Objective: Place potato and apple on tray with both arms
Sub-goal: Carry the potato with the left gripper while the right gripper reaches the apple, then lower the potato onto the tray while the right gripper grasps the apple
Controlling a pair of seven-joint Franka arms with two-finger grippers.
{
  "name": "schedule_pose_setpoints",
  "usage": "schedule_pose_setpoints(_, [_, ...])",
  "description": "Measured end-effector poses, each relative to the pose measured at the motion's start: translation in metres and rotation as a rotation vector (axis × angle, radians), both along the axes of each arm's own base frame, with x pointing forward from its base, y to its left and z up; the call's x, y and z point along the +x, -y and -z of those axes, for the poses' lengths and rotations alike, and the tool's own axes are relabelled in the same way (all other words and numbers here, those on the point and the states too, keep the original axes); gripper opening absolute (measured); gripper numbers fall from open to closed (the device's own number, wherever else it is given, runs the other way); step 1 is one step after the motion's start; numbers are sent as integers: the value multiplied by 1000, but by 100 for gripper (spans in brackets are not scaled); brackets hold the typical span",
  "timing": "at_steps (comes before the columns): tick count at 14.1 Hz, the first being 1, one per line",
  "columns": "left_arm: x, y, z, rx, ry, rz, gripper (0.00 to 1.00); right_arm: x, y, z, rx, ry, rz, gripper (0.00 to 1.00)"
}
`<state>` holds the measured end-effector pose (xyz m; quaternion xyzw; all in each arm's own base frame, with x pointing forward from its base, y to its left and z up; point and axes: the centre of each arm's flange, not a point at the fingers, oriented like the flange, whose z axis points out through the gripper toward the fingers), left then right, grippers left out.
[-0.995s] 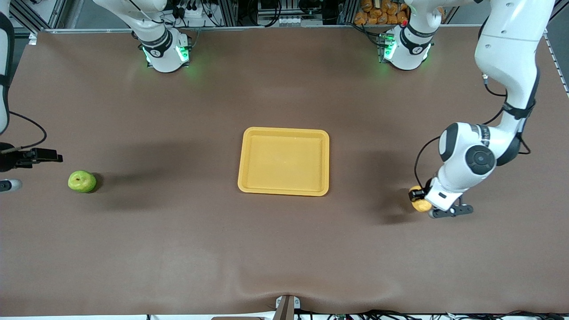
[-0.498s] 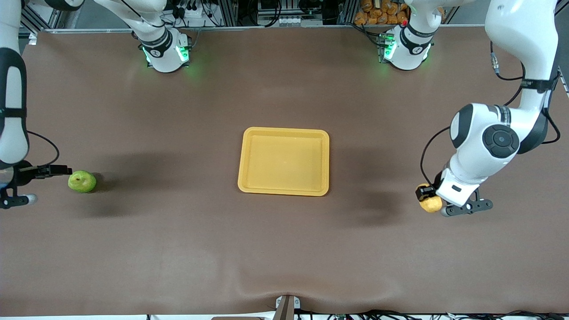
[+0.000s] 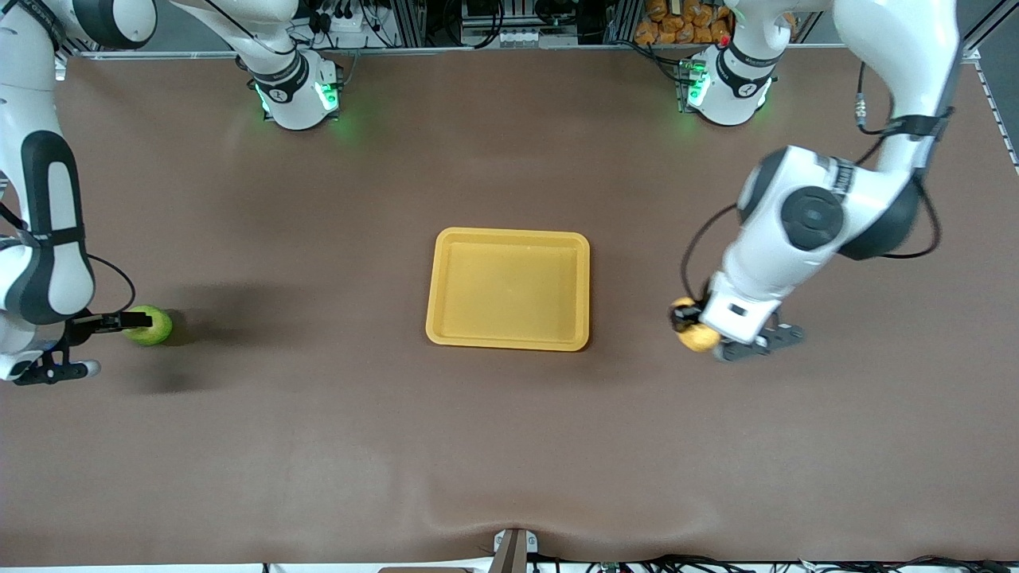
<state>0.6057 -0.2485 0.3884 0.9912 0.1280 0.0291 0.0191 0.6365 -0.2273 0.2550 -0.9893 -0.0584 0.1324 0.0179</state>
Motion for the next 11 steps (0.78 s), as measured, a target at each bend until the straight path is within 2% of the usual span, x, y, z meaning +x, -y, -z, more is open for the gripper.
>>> schedule_pose_setpoints(4, [-39, 104, 11, -22, -15, 43, 57, -5, 11, 22, 3, 4, -23, 100])
schedule_pose_setpoints(8, [-61, 179, 56, 46, 3, 189, 57, -10, 13, 35, 8, 9, -49, 100])
schedule_pose_setpoints(11, [-75, 203, 86, 80, -11, 253, 57, -13, 12, 42, 9, 10, -54, 100])
